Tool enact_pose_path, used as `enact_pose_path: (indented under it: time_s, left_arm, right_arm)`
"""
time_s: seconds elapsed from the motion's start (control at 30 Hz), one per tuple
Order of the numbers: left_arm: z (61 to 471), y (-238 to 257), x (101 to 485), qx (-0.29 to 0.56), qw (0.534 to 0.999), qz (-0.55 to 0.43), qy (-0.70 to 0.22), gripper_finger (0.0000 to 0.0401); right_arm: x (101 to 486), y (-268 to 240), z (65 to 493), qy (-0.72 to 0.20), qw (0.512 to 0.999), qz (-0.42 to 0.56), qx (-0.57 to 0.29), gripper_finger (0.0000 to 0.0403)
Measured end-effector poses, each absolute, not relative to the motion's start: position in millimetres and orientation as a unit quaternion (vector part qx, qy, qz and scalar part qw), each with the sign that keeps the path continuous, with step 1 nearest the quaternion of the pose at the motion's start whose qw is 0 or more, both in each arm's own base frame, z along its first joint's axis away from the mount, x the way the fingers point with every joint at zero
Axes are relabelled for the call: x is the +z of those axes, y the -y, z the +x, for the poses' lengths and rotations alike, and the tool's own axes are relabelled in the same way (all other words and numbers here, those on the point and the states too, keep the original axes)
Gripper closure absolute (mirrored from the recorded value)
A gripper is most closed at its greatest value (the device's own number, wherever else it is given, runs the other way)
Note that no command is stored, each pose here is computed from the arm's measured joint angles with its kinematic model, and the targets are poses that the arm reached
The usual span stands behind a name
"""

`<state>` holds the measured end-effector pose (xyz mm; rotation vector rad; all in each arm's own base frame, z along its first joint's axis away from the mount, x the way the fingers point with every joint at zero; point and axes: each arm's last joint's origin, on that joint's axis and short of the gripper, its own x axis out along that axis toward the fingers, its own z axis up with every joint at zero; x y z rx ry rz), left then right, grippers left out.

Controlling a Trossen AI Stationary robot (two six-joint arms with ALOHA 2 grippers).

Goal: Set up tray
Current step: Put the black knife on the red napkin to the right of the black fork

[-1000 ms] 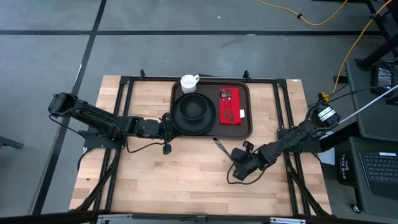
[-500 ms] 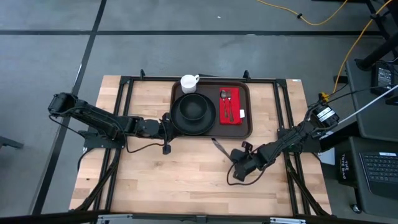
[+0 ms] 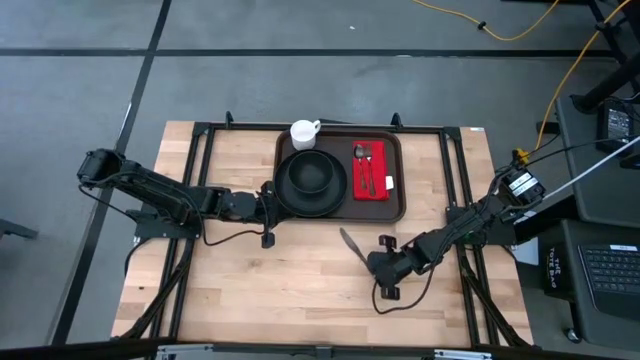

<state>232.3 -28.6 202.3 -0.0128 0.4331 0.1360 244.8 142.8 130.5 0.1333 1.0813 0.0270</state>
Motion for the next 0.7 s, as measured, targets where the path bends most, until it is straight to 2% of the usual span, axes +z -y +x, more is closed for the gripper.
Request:
enact_pose_path:
  time_s: [0.33,0.7]
  left_arm:
    - [232.4,28.6,202.6,0.067,0.975,-0.007,-0.213,0.0398]
    - [232.4,28.6,202.6,0.068,0.975,-0.007,-0.213,0.0398]
  right_arm:
    - [130.8,-145.8,244.7,-0.527,0.844,0.082,0.052,0.0397]
    - [130.5,-149.3,241.2,-0.54,0.833,0.105,0.053,0.0397]
